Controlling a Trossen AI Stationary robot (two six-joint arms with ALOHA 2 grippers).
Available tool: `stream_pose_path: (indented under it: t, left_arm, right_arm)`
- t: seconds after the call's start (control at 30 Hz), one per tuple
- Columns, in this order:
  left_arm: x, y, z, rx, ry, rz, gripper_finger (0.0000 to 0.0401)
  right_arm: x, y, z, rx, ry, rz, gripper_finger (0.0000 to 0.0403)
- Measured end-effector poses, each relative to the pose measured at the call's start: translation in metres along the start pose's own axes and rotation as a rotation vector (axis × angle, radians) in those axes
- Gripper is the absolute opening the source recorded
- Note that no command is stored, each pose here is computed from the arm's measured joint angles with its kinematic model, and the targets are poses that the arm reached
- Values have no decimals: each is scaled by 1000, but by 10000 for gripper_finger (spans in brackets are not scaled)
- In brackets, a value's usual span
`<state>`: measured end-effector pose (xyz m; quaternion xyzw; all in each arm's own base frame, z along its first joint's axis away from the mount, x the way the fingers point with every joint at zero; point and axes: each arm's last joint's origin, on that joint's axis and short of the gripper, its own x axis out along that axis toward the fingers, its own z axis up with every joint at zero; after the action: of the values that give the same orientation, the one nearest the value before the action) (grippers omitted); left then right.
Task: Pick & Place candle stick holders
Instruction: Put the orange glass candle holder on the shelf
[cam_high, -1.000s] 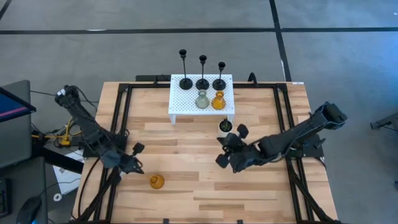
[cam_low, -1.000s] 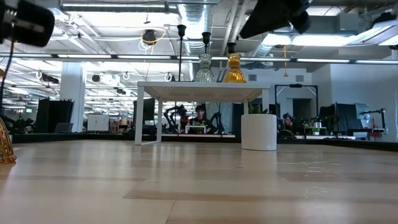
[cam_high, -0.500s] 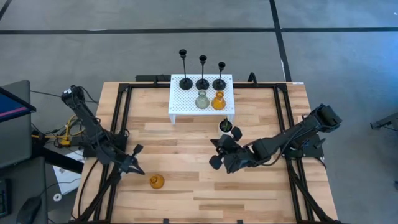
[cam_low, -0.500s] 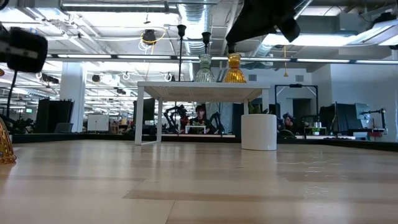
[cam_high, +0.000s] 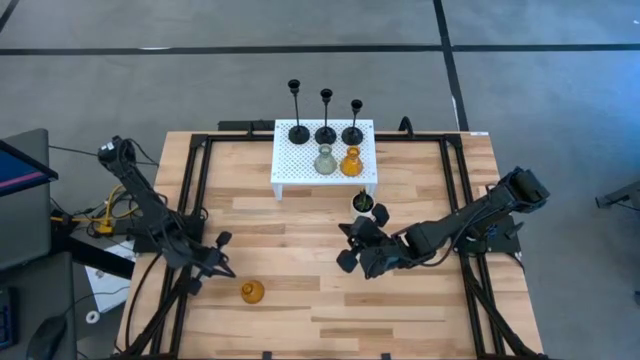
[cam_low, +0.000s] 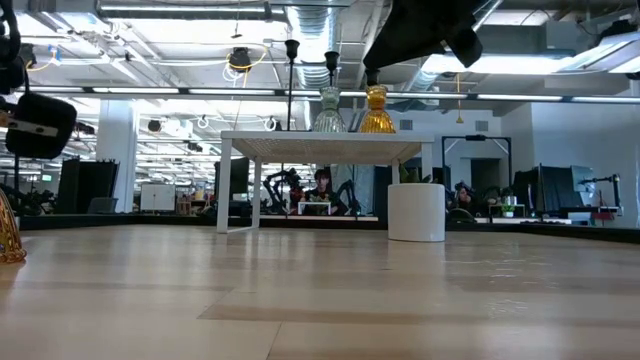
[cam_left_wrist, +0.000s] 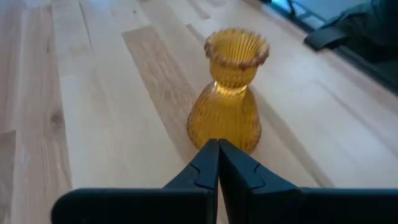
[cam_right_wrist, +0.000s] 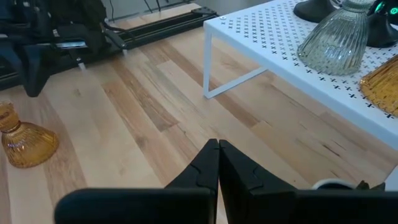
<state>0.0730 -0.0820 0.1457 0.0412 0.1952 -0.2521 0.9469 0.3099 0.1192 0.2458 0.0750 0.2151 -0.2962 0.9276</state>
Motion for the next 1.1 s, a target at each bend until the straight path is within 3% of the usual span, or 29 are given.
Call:
stream_pose_path:
  t: [0.23, 0.53, 0.87, 1.1]
  left_arm:
    - [6, -2, -2, 16, 36, 15, 47]
    - [14, -7, 9, 12, -60, -1, 144]
    - [28, -12, 8, 15, -45, 36, 258]
    - [38, -17, 13, -13, -109, 26, 317]
  right_arm:
    - [0, 0, 0, 0, 2, 2, 0]
    - [0, 0, 0, 1, 2, 2, 0]
    - [0, 0, 0, 1, 2, 3, 0]
    - [0, 0, 0, 1, 2, 4, 0]
